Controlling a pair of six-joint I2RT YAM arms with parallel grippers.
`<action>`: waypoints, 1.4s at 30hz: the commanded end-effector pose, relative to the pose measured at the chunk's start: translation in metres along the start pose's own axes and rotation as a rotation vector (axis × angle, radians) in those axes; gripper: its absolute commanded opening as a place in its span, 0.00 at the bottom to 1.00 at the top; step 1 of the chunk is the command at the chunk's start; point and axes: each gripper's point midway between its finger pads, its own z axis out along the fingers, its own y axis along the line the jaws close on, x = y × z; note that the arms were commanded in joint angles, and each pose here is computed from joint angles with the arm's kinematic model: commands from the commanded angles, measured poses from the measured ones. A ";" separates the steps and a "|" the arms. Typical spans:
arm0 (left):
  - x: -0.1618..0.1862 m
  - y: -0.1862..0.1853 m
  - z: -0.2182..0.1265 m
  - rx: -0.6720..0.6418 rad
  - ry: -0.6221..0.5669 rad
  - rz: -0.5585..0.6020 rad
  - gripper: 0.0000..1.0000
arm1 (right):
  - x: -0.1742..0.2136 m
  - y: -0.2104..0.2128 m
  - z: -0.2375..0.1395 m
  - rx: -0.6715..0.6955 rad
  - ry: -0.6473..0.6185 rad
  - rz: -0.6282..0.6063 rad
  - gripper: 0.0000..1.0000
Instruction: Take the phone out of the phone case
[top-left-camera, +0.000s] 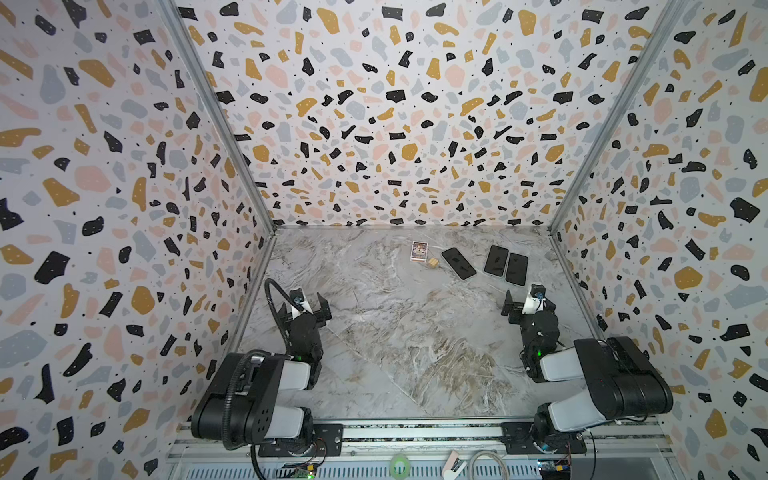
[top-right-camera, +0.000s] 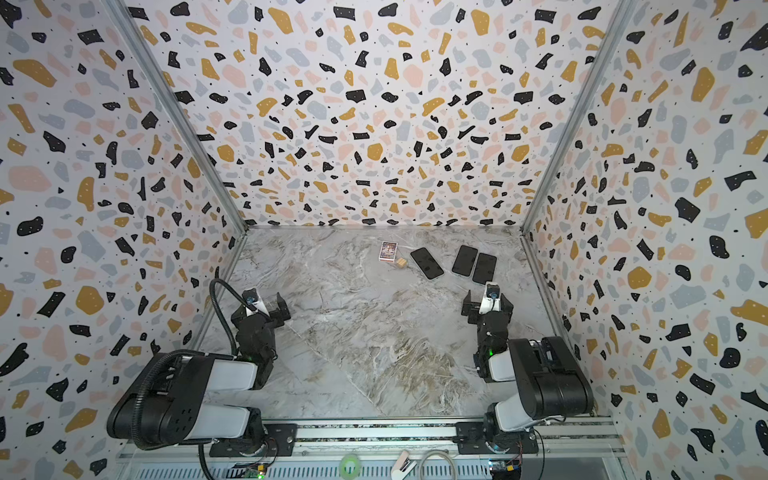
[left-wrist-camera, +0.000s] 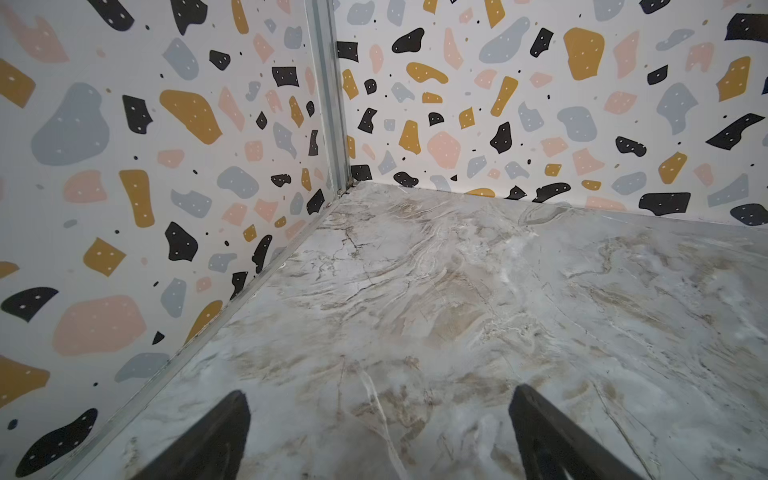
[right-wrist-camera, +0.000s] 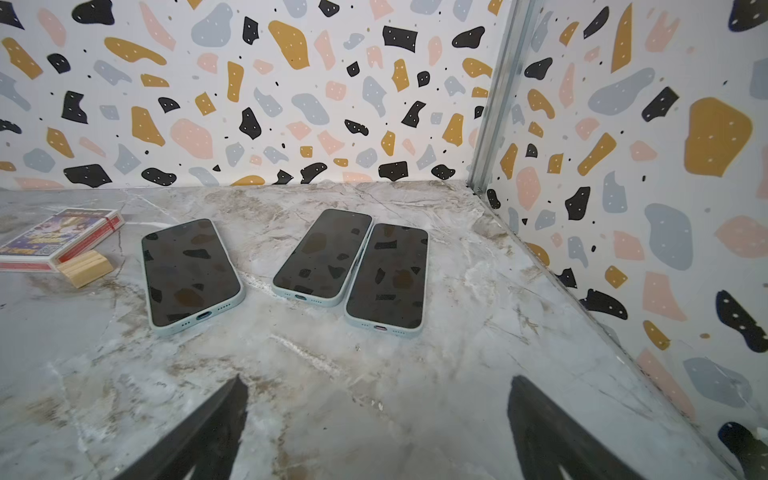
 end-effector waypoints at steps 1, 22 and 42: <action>-0.013 0.001 -0.002 -0.005 -0.051 -0.025 1.00 | -0.005 0.001 -0.001 -0.002 -0.019 -0.003 0.99; -0.014 -0.009 0.000 0.046 -0.044 0.001 1.00 | -0.006 0.004 -0.001 -0.024 -0.024 -0.007 0.99; -0.016 -0.009 -0.002 0.051 -0.052 -0.003 1.00 | -0.015 0.011 -0.009 -0.041 -0.053 -0.041 0.99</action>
